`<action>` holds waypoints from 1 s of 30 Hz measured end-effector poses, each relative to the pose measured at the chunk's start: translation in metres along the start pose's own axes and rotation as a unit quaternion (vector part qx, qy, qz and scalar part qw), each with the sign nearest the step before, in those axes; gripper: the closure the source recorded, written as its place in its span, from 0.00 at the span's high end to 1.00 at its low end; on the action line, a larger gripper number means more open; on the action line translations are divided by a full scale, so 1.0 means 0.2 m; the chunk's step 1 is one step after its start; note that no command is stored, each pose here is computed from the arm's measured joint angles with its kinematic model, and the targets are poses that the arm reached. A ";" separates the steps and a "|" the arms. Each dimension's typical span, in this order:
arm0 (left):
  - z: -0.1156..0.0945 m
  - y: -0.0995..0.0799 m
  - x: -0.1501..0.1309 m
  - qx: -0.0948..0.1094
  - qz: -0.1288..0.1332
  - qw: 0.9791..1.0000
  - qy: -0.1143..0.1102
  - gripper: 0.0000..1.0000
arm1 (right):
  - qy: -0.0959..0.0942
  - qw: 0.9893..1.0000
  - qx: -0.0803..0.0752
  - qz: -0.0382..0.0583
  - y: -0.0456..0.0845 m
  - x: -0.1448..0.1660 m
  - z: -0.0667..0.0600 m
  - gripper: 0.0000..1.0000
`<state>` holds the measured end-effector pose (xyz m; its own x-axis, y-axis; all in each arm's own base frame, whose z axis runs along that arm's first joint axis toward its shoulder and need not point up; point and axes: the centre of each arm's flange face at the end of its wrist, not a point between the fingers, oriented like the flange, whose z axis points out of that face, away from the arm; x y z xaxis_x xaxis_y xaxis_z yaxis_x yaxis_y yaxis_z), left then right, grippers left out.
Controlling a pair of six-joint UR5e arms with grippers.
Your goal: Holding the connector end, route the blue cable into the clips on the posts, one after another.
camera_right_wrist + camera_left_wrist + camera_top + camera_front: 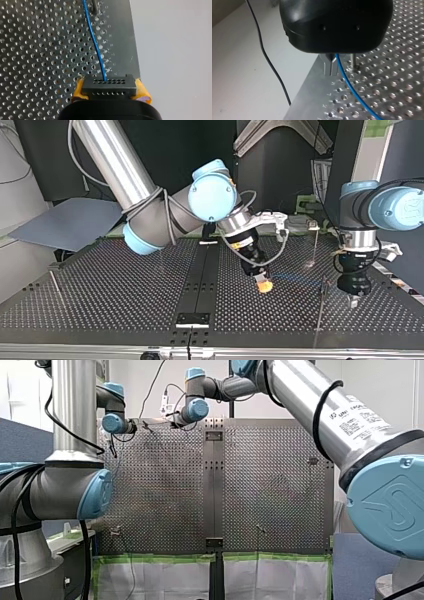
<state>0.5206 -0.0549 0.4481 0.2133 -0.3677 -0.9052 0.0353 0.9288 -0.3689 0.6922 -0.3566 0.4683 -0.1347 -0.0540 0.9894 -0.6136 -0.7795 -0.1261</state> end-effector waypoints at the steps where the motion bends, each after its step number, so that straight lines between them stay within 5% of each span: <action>1: 0.00 -0.01 -0.01 0.003 -0.002 1.000 -0.002 0.00 | 0.000 1.000 -0.002 0.000 0.01 0.00 0.00 0.00; 30: 0.09 0.06 0.03 0.016 -0.027 0.999 -0.011 0.00 | 0.000 1.000 -0.026 -0.002 0.22 -0.04 0.08 0.00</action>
<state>0.5394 -0.0457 0.4420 0.2313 -0.4172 -0.8789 0.0783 0.9084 -0.4107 0.6793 -0.3998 0.4562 -0.1317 -0.0514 0.9899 -0.6534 -0.7465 -0.1257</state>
